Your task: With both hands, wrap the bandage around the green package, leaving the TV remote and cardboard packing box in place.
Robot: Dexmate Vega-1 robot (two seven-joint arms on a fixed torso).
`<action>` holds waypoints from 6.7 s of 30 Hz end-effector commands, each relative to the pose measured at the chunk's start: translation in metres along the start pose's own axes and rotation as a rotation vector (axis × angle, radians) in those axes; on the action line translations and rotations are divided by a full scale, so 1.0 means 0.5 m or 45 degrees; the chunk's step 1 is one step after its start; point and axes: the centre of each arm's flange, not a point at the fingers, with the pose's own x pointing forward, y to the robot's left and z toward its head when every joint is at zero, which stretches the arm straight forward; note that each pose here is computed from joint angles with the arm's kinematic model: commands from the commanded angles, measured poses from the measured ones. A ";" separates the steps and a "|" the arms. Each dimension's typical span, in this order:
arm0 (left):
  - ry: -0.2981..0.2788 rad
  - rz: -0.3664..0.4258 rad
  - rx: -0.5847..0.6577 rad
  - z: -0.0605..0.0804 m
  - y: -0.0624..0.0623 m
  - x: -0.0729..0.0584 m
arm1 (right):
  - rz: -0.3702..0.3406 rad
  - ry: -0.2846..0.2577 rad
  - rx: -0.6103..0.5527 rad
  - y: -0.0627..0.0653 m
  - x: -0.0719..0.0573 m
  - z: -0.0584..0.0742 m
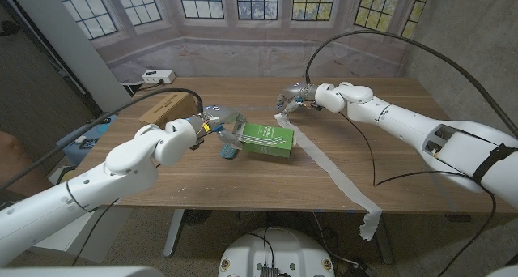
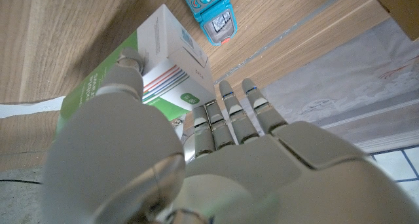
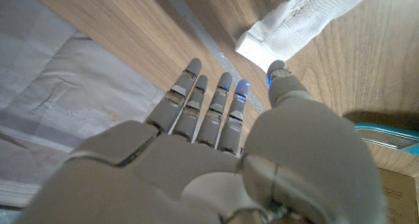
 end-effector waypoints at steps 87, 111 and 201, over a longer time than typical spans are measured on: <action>-0.050 0.019 0.027 0.020 0.004 0.022 | -0.213 0.115 -0.073 0.002 -0.017 0.028; -0.048 0.042 0.030 0.012 0.011 0.033 | -0.337 0.185 -0.033 -0.046 -0.039 0.066; 0.021 0.083 -0.068 0.030 0.013 0.098 | -0.574 0.239 0.136 -0.222 -0.090 0.201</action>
